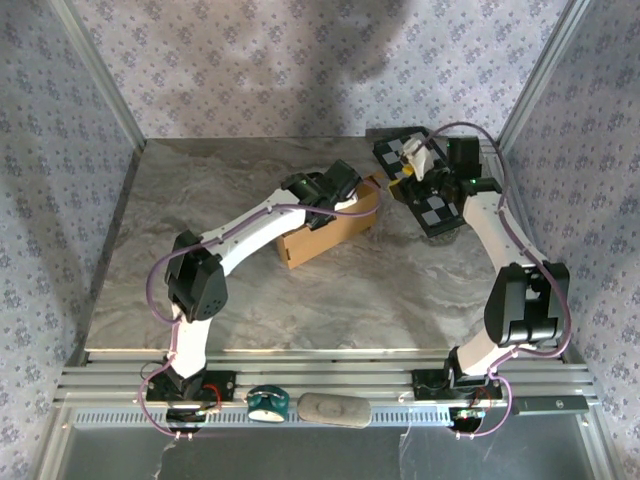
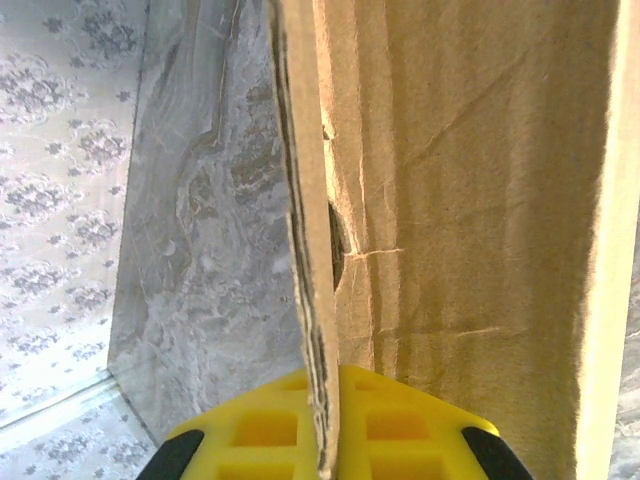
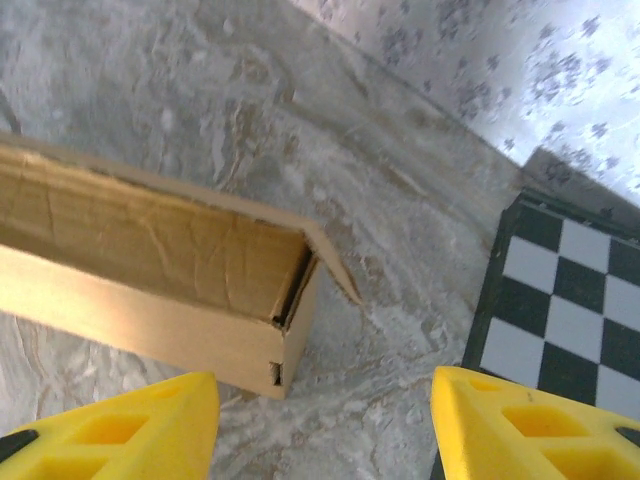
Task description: Fold the paper box
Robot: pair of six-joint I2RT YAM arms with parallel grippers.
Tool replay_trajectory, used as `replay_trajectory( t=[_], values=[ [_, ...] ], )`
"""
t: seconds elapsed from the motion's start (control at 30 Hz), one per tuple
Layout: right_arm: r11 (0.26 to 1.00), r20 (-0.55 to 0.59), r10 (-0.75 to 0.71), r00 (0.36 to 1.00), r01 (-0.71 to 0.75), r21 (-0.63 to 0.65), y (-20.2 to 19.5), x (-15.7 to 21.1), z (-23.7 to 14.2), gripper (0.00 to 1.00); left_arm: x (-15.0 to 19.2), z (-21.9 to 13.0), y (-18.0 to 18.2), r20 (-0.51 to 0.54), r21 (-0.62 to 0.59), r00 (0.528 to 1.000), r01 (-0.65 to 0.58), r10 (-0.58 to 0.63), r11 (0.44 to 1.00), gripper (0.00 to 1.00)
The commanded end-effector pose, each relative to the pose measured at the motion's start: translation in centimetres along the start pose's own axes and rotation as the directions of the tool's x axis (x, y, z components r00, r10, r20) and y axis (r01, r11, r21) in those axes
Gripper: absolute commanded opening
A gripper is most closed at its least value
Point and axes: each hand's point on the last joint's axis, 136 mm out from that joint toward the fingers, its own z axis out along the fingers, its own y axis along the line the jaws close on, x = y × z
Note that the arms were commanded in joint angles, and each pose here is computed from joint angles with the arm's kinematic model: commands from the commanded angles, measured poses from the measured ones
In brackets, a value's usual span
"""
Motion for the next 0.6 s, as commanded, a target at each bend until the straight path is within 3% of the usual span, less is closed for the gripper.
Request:
replay_trajectory(
  t=[0.0,0.4,0.57],
  values=[
    [0.995,-0.022,-0.09,0.996,0.091,0.044,-0.3,0.2,-0.4,0.59,0.0,-0.1,-1.6,0.024,0.042,0.995,-0.095,0.095,0.995,0.0],
    [0.989,-0.089,-0.142,0.986,0.145,0.035,0.0,1.3,2.3,0.55,-0.4,-0.4,-1.9,0.048,0.025,0.991,-0.124,0.123,0.992,0.0],
    [0.991,-0.112,-0.129,0.985,0.133,0.032,-0.5,1.3,3.2,0.48,-0.7,-0.6,-2.0,0.056,0.021,0.99,-0.127,0.126,0.992,0.0]
  ],
)
